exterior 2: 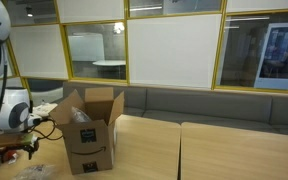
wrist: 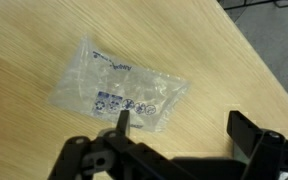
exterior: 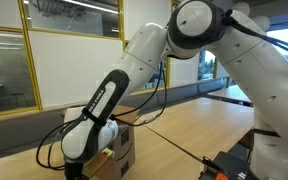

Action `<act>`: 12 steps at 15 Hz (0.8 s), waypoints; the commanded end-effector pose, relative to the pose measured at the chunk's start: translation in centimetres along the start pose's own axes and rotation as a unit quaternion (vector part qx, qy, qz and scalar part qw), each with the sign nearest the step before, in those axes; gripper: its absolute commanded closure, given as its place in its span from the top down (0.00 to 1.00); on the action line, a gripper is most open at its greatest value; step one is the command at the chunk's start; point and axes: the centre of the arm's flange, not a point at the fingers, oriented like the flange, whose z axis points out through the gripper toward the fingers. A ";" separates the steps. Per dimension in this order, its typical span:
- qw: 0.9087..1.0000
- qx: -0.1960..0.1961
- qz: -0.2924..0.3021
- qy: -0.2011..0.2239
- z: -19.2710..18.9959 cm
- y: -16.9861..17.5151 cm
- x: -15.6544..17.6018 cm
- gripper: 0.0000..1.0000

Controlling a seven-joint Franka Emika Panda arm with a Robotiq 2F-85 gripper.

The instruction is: Put the objects on the table into the cardboard box

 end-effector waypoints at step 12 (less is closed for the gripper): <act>0.964 -0.012 -0.264 -0.007 5.6 5.0 -0.3 1.00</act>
